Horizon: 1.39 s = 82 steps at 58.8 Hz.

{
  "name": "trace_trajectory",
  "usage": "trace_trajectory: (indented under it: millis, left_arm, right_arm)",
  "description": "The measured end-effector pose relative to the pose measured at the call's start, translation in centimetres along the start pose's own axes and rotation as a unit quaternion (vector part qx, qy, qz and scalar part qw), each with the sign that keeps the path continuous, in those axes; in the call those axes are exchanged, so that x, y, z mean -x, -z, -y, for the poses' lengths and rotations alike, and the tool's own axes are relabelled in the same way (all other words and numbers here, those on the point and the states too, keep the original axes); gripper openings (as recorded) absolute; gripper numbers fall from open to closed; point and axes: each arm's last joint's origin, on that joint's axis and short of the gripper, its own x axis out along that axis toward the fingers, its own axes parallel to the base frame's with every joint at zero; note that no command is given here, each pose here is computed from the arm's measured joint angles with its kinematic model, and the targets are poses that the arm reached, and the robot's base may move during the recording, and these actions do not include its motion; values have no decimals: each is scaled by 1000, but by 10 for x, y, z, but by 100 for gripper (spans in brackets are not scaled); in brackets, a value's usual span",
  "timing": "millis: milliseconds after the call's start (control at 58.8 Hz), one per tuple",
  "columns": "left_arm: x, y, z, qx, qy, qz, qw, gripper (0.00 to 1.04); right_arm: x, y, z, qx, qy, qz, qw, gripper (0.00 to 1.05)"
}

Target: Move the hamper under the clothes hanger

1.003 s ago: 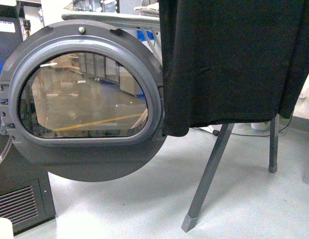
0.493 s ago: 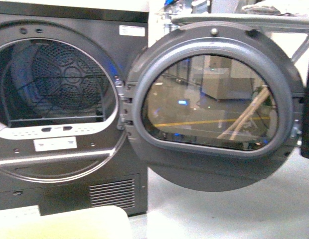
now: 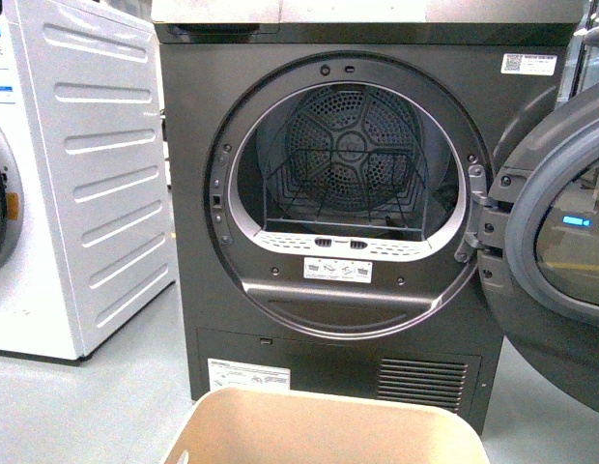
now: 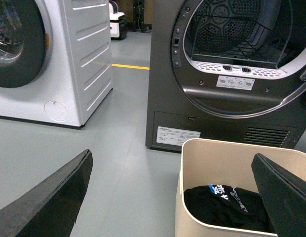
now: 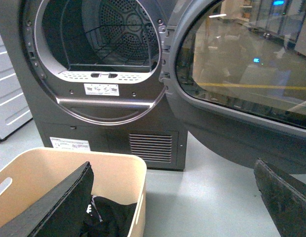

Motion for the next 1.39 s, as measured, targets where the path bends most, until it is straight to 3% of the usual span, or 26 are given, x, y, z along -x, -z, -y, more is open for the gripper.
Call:
trace_trajectory:
  millis: [476,510,544,595,731,969,1394]
  left_arm:
    - [0,0,0,0,2,0,1000,98]
    - [0,1,0,19,-22,-40,999,98]
    - [-6,2,1,49,-59,-143,987,98]
    - [-23,5,4,70,-60,-207,974,98]
    - [-77,2,10,55,-37,-250,966,98]
    - [-174,26,18,-1,7,-324,946,98]
    - [-246,78,27,-48,29,-378,924,98]
  right_arm:
    - [0,0,0,0,2,0,1000,97]
    - [0,0,0,-2,4,-2,1000,97]
    - [-1,0,1,-33,45,-77,995,97]
    - [-10,3,4,-69,68,-157,983,97]
    - [-45,1,7,-105,55,-197,973,97]
    - [-115,0,-6,-84,20,-254,963,97]
    - [-202,68,-39,-30,19,-384,923,97]
